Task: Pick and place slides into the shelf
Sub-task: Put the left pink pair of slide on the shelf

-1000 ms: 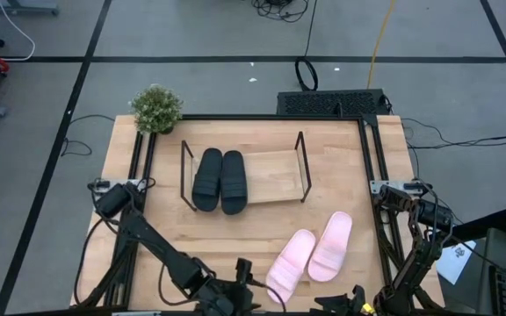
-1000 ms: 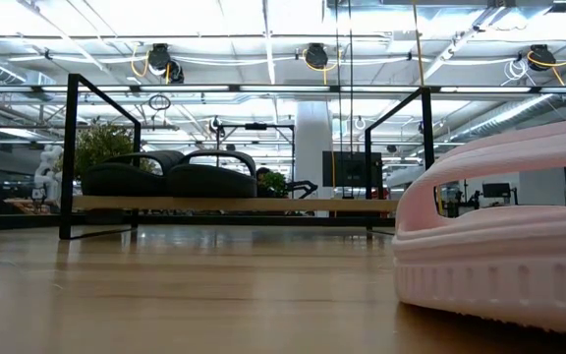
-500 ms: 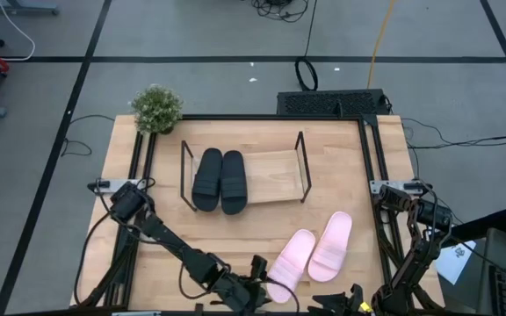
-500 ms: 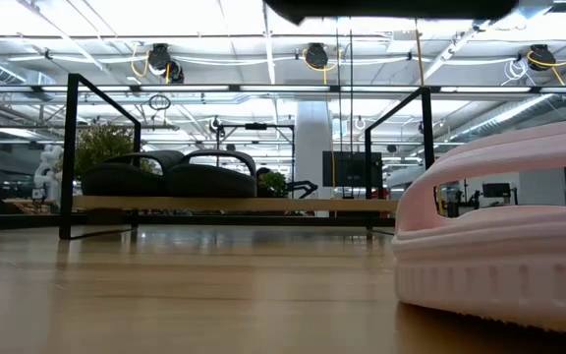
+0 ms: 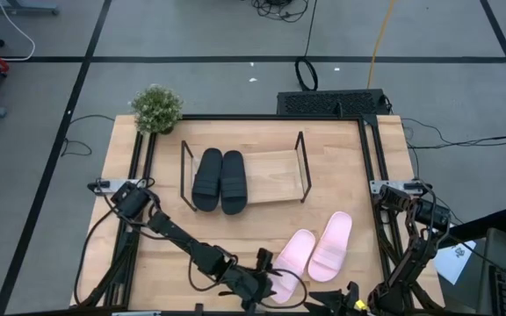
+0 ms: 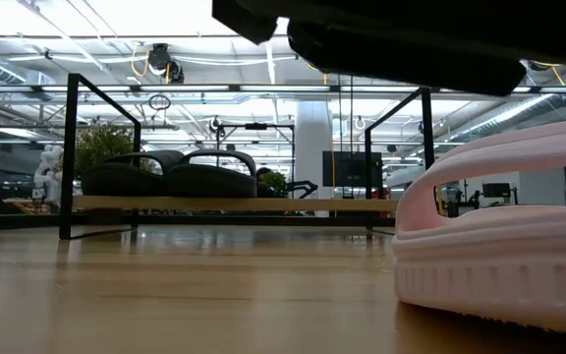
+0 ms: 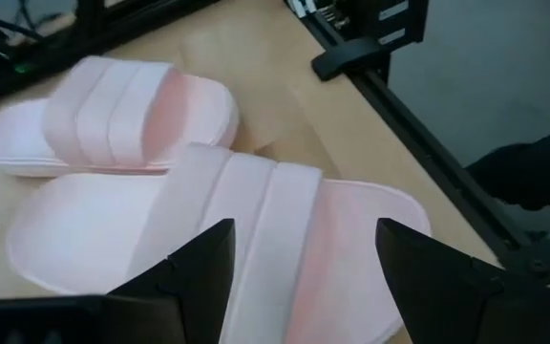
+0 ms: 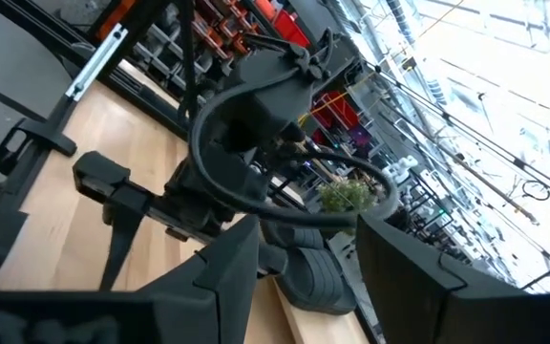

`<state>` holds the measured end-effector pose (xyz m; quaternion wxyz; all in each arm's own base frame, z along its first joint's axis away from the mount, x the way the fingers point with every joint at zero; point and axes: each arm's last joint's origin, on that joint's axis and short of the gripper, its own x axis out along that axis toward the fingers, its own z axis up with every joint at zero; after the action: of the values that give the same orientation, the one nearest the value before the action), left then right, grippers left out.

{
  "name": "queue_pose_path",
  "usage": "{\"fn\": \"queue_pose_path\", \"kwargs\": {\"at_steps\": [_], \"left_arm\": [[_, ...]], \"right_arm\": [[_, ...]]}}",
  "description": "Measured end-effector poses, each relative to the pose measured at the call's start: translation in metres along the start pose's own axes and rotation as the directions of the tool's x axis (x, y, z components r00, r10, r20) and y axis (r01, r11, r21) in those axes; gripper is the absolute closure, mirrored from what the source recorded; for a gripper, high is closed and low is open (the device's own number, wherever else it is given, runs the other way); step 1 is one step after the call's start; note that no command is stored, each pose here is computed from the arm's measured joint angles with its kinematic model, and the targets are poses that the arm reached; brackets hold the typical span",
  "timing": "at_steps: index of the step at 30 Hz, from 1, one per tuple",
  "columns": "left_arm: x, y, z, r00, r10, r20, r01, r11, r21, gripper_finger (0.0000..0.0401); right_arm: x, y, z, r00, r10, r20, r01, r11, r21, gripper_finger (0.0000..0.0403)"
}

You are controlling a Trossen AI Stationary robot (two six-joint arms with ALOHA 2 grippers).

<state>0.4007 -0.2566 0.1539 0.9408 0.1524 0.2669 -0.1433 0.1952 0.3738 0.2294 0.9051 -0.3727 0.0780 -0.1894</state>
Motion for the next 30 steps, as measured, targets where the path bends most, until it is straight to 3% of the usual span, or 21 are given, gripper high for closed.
{"fn": "queue_pose_path", "kwargs": {"at_steps": [8, 23, 30], "left_arm": [[0.014, -0.003, -0.016, 0.999, -0.002, -0.041, 0.002, 1.000, 0.007, 0.0151], [0.016, -0.001, -0.024, 0.958, 0.272, -0.086, -0.266, 0.961, 0.071, 0.0151], [0.016, 0.002, -0.027, 0.942, 0.318, -0.109, -0.309, 0.947, 0.090, 0.0151]], "right_arm": [[0.002, 0.000, 0.000, 1.000, -0.003, -0.003, 0.003, 1.000, -0.007, 0.0234], [0.005, 0.000, 0.000, 1.000, -0.009, -0.009, 0.009, 1.000, 0.003, 0.0234], [0.006, 0.000, -0.001, 1.000, -0.010, -0.010, 0.010, 1.000, 0.003, 0.0234]]}}
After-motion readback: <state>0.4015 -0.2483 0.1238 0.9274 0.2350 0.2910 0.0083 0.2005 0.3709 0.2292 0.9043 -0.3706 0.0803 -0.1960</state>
